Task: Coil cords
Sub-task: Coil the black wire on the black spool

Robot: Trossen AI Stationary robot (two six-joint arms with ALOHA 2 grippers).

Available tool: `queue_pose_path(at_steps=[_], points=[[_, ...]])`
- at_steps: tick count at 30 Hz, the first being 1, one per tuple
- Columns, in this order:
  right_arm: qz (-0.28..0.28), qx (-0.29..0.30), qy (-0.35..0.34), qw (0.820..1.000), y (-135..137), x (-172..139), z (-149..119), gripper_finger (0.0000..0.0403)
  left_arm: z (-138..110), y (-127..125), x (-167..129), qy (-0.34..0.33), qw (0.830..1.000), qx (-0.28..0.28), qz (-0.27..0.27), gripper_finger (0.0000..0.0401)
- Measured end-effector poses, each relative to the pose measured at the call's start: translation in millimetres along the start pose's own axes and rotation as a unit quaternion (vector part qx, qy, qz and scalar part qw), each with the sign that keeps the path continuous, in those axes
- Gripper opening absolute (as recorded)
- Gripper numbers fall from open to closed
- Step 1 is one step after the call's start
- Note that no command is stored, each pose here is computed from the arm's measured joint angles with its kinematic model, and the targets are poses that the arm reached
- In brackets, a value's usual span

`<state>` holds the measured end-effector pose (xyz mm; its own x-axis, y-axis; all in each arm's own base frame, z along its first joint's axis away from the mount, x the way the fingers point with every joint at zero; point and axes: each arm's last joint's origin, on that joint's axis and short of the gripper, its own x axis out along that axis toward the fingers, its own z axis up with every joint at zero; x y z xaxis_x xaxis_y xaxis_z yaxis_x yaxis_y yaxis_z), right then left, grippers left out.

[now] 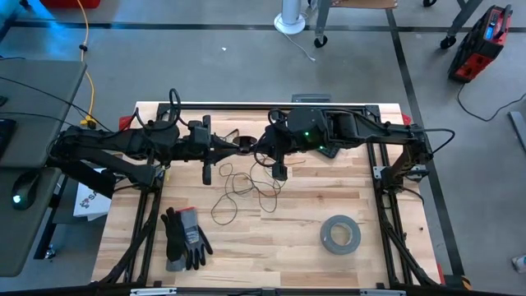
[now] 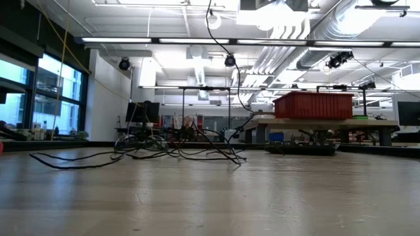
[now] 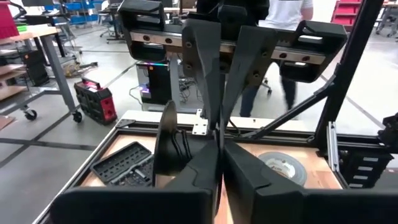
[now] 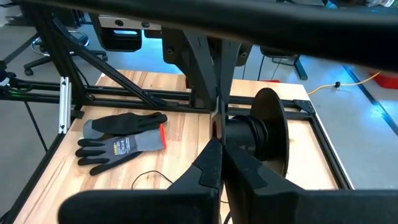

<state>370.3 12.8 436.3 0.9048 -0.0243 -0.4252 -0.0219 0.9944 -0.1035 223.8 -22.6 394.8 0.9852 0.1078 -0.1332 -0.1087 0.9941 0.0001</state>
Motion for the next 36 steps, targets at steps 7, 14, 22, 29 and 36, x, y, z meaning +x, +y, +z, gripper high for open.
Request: queue_pose_path(at_steps=[7,14,22,29,36], points=[[-0.007,0.001,-0.027,1.000,-0.7,-2.2,5.6,0.0005,3.5,1.9,-5.9,-0.012,0.999,-0.031,0.011,0.0003],[-0.036,0.025,-0.064,0.997,-7.0,-28.7,26.7,0.0075,20.1,11.7,-36.6,-0.073,0.994,-0.084,0.015,0.0001],[-0.072,0.043,-0.021,0.996,-20.4,-39.1,24.2,0.0161,44.6,27.1,-77.9,-0.193,0.960,-0.201,0.001,0.0001],[-0.009,0.062,-0.095,0.994,-19.0,-1.0,11.8,0.0145,51.6,34.1,-92.8,-0.233,0.933,-0.272,-0.025,0.0001],[-0.003,0.045,-0.102,0.994,-19.1,34.2,-15.3,0.0131,58.2,34.0,-93.0,-0.268,0.916,-0.297,-0.040,0.0000]])
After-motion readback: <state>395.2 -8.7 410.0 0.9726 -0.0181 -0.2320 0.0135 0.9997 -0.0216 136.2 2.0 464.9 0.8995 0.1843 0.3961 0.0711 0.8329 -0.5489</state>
